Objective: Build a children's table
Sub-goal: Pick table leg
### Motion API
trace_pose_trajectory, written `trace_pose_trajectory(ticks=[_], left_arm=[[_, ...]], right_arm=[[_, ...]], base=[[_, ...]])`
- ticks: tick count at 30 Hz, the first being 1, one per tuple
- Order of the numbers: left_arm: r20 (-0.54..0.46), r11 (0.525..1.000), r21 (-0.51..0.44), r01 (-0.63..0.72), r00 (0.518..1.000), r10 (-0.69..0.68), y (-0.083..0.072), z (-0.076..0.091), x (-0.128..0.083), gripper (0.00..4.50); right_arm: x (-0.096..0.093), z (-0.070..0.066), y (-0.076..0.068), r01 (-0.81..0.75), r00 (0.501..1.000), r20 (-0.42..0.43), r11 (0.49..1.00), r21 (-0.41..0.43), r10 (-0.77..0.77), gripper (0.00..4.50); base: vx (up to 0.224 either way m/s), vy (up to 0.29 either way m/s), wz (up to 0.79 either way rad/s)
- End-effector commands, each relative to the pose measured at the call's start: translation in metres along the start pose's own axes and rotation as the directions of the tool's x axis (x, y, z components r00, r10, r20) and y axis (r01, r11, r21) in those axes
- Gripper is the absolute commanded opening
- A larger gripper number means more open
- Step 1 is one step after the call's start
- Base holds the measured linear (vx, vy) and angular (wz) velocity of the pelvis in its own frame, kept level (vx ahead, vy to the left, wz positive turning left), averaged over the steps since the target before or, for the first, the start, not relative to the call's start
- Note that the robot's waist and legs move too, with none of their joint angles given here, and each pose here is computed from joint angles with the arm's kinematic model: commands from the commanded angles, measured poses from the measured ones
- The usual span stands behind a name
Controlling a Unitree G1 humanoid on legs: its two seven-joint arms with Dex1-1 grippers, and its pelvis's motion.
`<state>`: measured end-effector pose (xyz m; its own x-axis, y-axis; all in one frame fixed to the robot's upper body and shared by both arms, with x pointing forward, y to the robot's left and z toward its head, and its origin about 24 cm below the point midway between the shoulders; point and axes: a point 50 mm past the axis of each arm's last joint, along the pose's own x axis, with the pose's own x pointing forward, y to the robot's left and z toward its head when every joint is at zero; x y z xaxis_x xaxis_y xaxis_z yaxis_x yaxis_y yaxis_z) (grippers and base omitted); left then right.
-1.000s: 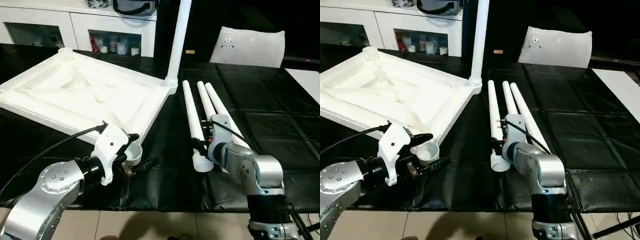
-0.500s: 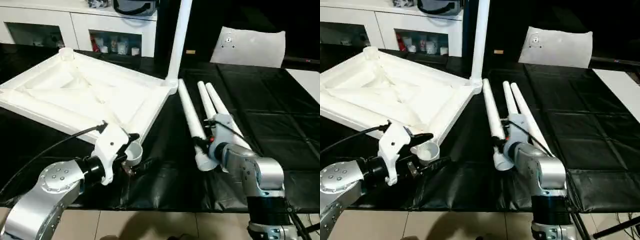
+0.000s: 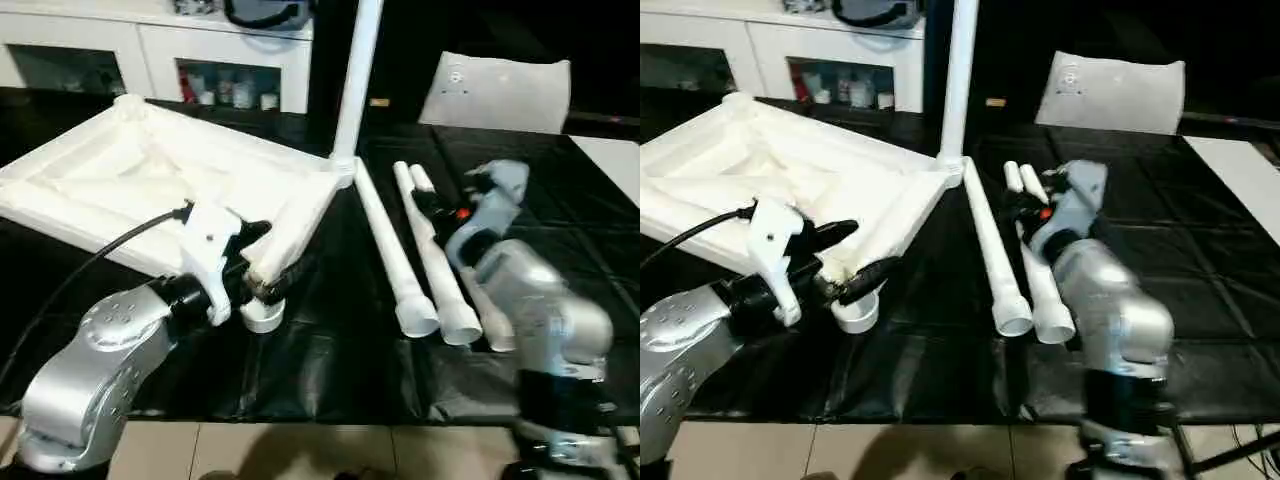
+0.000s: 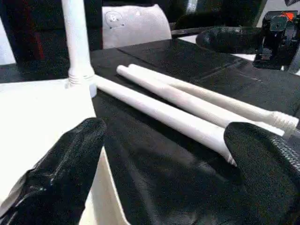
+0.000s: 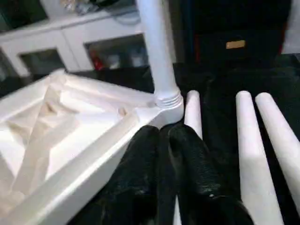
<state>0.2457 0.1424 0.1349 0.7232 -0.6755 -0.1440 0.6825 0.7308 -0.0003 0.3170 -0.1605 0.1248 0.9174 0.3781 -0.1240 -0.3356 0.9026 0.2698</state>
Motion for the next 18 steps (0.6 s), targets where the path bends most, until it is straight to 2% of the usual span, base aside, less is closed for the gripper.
trace_pose_trajectory(ticks=[1, 2, 3, 4, 6, 7, 8, 9, 12, 13, 16, 18], left_arm=[[-0.016, 1.000, 0.003, 0.021, 1.000, -0.021, -0.003, 0.000, 0.003, 4.50], [-0.022, 1.000, 0.005, 0.023, 0.999, -0.023, -0.004, -0.001, 0.004, 4.50], [-0.041, 0.999, 0.019, 0.031, 0.999, -0.030, -0.006, -0.004, 0.003, 4.50], [-0.041, 0.999, 0.019, 0.031, 0.999, -0.030, -0.006, -0.004, 0.003, 4.50], [-0.058, 0.999, 0.034, 0.030, 0.998, -0.028, -0.007, -0.007, 0.004, 4.50], [-0.059, 0.999, 0.035, 0.029, 0.998, -0.027, -0.008, -0.008, 0.004, 4.50], [-0.060, 0.999, 0.037, 0.025, 0.998, -0.023, -0.008, -0.008, 0.004, 4.50], [-0.062, 0.999, 0.039, 0.021, 0.998, -0.019, -0.008, -0.009, 0.003, 4.50], [-0.065, 0.999, 0.037, 0.020, 0.998, -0.018, -0.009, -0.010, 0.003, 4.50], [-0.068, 0.999, 0.038, 0.021, 0.998, -0.019, -0.009, -0.010, 0.003, 4.50], [-0.076, 0.999, 0.046, 0.024, 0.997, -0.021, -0.010, -0.011, 0.003, 4.50], [-0.075, 0.999, 0.049, 0.022, 0.997, -0.019, -0.010, -0.011, 0.003, 4.50]], right_arm=[[0.003, -0.003, -0.001, 0.019, 0.998, -0.067, 0.999, -0.042, -0.022, 0.42], [0.003, -0.005, -0.003, 0.027, 0.996, -0.089, 0.998, -0.054, -0.031, 0.42], [0.004, -0.011, 0.000, 0.000, 0.989, -0.144, 0.994, -0.110, -0.016, 0.68], [0.004, -0.011, 0.000, 0.000, 0.989, -0.144, 0.994, -0.110, -0.016, 0.68], [0.005, -0.019, 0.000, 0.007, 0.980, -0.196, 0.987, -0.163, -0.039, 0.76], [0.005, -0.020, 0.001, 0.007, 0.978, -0.206, 0.989, -0.145, -0.037, 0.82], [0.006, -0.020, 0.003, 0.012, 0.978, -0.203, 0.991, -0.137, -0.040, 1.10], [0.006, -0.021, 0.004, 0.027, 0.972, -0.226, 0.985, -0.168, -0.065, 1.10], [0.008, -0.021, 0.010, 0.013, 0.974, -0.219, 0.986, -0.163, -0.049, 1.35], [0.010, -0.021, 0.010, 0.047, 0.973, -0.214, 0.983, -0.177, -0.085, 1.52], [0.014, -0.024, 0.012, 0.084, 0.960, -0.232, 0.952, -0.295, -0.157, 1.63], [0.015, -0.028, 0.013, 0.086, 0.951, -0.258, 0.947, -0.310, -0.171, 1.84]], base=[[0.000, 0.000, 0.00], [0.000, 0.000, 0.00], [0.000, 0.000, 0.00], [0.000, 0.000, 0.00], [0.000, 0.000, 0.00], [0.000, 0.000, 0.00], [0.000, 0.000, 0.00], [0.000, 0.000, 0.00], [0.000, 0.000, 0.00], [0.000, 0.000, 0.00], [0.000, 0.000, 0.00], [0.000, 0.000, 0.00]])
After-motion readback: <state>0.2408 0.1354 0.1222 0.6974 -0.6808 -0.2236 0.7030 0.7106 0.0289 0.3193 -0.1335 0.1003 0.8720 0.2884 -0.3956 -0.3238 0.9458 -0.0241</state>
